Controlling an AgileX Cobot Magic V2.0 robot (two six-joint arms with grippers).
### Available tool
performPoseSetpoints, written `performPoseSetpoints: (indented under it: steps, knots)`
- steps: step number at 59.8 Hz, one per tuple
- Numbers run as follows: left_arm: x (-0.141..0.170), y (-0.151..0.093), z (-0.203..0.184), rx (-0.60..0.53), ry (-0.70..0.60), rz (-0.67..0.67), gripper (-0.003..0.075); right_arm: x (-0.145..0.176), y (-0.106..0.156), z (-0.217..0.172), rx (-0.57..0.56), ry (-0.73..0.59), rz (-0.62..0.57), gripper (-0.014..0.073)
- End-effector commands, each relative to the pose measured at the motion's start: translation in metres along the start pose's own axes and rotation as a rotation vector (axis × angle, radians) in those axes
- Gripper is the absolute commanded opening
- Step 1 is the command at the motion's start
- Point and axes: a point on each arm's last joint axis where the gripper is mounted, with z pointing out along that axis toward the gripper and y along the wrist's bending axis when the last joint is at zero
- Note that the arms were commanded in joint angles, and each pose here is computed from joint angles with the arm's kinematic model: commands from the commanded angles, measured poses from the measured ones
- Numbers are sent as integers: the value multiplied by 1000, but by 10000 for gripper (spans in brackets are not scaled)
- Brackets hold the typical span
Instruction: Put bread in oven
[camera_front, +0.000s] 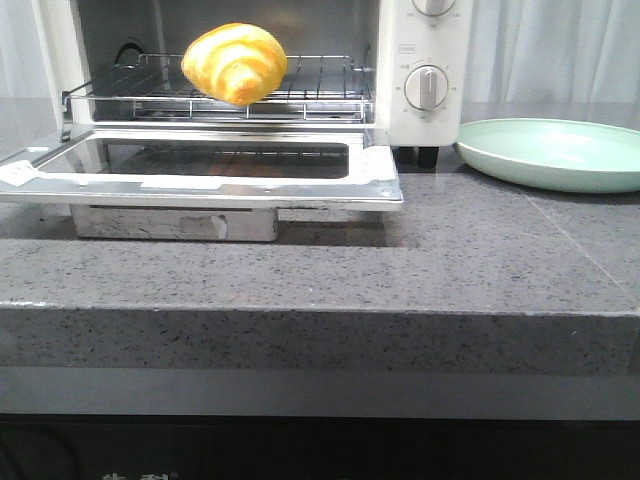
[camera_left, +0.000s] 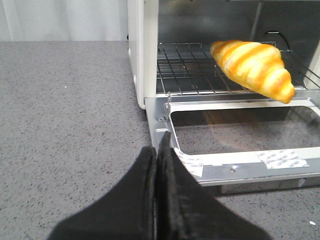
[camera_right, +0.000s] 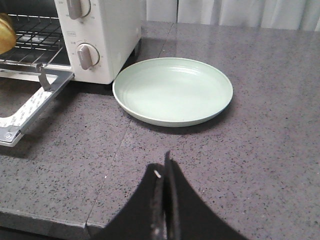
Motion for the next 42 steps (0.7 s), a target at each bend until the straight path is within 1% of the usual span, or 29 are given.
performPoseSetpoints:
  steps: [1, 10, 19, 29, 36, 42]
  knots:
    - [-12, 2, -9, -26, -130, -27, -20, -14, -1, -2, 20, -94, 0, -60]
    - [8, 5, -22, -65, -166, -21, -20, -14, -1, -2, 20, -94, 0, -60]
    - [38, 9, -31, -156, -196, -27, -20, -14, -1, -2, 20, -94, 0, -60]
    - [61, 13, -35, -242, -222, -31, -20, -14, -1, -2, 20, -94, 0, -60]
    - [73, 14, -32, -270, -227, -33, -20, -14, -1, -2, 20, -94, 0, -60]
    - [84, 15, -27, -270, -253, -40, -20, -14, -1, -2, 20, -93, 0, -60]
